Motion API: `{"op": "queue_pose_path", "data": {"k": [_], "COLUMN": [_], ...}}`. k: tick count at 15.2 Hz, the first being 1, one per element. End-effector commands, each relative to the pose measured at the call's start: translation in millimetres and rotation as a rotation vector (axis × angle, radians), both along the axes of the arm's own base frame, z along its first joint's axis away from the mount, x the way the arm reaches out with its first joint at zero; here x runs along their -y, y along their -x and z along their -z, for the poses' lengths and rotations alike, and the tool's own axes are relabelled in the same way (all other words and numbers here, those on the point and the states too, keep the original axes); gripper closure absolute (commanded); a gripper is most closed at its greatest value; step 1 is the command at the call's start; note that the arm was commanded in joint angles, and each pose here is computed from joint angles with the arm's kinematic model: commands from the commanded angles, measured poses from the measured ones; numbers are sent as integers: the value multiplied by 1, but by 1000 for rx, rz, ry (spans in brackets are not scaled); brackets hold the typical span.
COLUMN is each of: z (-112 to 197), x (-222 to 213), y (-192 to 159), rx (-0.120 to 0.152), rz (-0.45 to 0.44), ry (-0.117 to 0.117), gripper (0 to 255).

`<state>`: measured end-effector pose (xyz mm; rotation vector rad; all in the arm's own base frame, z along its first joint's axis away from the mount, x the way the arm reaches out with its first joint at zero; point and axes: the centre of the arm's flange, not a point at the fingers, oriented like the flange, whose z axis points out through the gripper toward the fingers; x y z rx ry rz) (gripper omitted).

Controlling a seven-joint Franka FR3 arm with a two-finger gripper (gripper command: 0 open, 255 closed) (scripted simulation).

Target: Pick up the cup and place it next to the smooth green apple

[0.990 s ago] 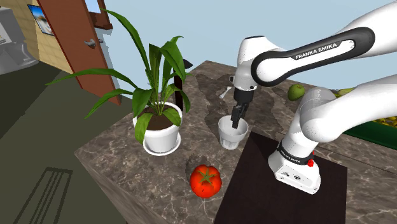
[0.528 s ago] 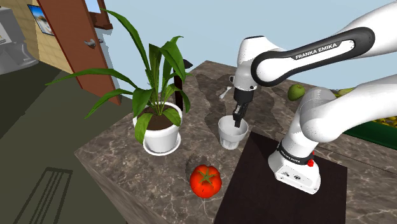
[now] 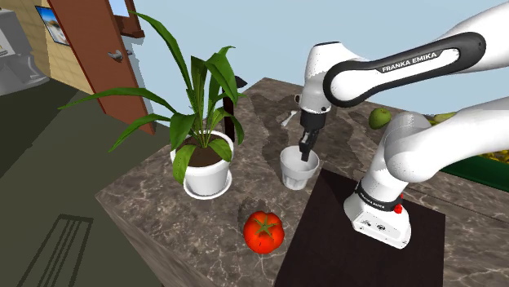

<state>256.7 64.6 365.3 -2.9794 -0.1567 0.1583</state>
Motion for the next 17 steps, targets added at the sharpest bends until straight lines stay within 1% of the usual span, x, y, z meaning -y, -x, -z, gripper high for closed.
{"op": "queue_pose_path", "data": {"k": [1, 17], "z": [-11, -95], "x": [1, 1], "y": [0, 0], "rx": [0, 0], "rz": [0, 0], "ry": [0, 0], "gripper": [255, 255]}}
